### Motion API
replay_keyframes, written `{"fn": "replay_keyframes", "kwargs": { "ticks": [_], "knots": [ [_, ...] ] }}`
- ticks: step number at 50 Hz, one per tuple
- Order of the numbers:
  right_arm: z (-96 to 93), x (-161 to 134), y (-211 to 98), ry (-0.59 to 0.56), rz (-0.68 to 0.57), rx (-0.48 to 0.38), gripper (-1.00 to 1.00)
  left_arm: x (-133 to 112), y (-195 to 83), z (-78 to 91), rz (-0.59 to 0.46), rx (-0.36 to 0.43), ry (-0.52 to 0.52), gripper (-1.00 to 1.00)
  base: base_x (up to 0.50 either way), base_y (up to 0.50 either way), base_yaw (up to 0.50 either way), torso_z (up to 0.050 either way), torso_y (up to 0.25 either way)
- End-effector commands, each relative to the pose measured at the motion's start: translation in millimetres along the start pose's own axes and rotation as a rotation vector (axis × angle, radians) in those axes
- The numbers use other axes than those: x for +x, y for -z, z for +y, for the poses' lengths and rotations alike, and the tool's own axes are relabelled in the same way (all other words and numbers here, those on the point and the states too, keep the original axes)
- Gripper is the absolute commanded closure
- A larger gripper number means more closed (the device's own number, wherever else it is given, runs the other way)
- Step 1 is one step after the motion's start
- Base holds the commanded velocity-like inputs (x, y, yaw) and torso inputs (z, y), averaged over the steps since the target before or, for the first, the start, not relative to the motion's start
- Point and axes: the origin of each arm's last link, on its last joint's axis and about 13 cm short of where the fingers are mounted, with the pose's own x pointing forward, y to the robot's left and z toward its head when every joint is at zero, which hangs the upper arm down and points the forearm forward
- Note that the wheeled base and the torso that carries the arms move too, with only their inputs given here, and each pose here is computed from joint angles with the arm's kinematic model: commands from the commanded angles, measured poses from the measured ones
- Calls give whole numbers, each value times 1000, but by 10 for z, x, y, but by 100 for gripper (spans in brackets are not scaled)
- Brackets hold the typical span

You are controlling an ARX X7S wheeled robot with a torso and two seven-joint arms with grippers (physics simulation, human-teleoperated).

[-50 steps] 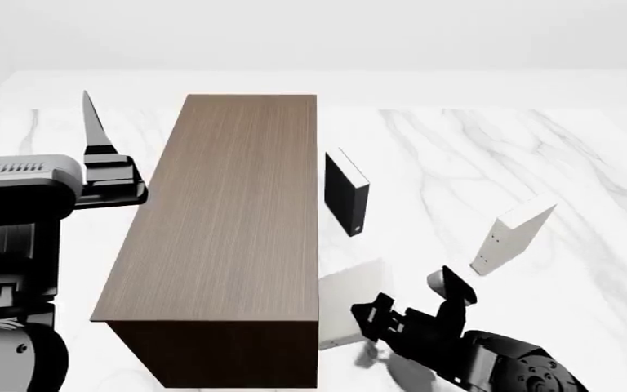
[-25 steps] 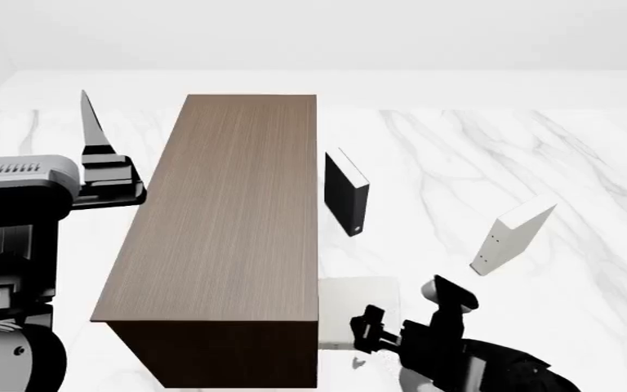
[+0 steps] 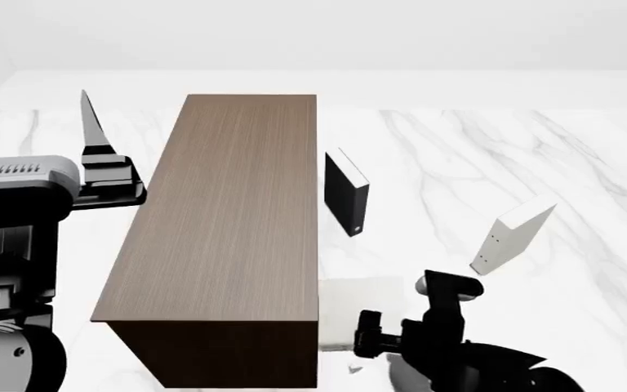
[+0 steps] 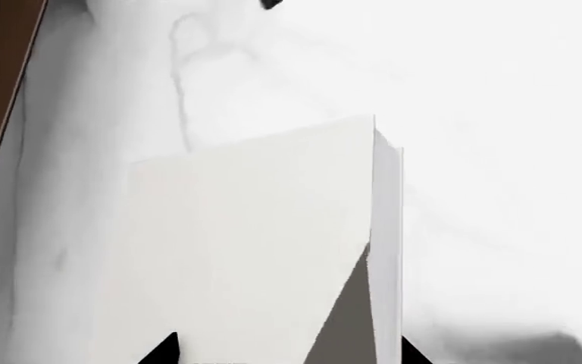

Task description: Pick up the book on the right and place it under the cabinet shelf.

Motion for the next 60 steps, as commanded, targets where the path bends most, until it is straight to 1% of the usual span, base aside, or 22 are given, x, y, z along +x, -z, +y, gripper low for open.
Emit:
{"fn": "replay_keyframes", "kwargs": {
  "ticks": [1, 23, 28, 32, 37, 43, 50, 60],
  "knots": [
    [-290, -93, 176, 354, 10, -265, -100, -2, -4, -1, -1, 1, 0, -100, 0, 0, -3, 0, 0],
    [-361, -233, 77, 390, -32, -254, -100, -2, -13, 1, -2, -1, 1, -100, 0, 0, 0, 0, -2],
    [-348, -322, -14, 404, -89, -269, -100, -3, -15, 4, -3, -2, 0, -100, 0, 0, 0, 0, 0],
    [-383, -368, -98, 404, -145, -299, -100, -4, -16, 6, -4, -2, 0, -100, 0, 0, 0, 0, 0],
    [-482, -338, -136, 427, -163, -328, -100, -2, -14, 8, -3, -3, -1, -100, 0, 0, 0, 0, 0],
    [-553, -300, -175, 444, -183, -354, -100, 0, -5, -1, -2, -1, 2, -100, 0, 0, 0, 0, 0],
    [-590, -233, -216, 438, -186, -374, -100, -1, -2, -3, -1, 0, 3, -100, 0, 0, 0, 0, 0],
    [-627, -89, -220, 428, -154, -401, -100, 1, 3, -5, -1, 1, 3, -100, 0, 0, 0, 0, 0]
  ]
}}
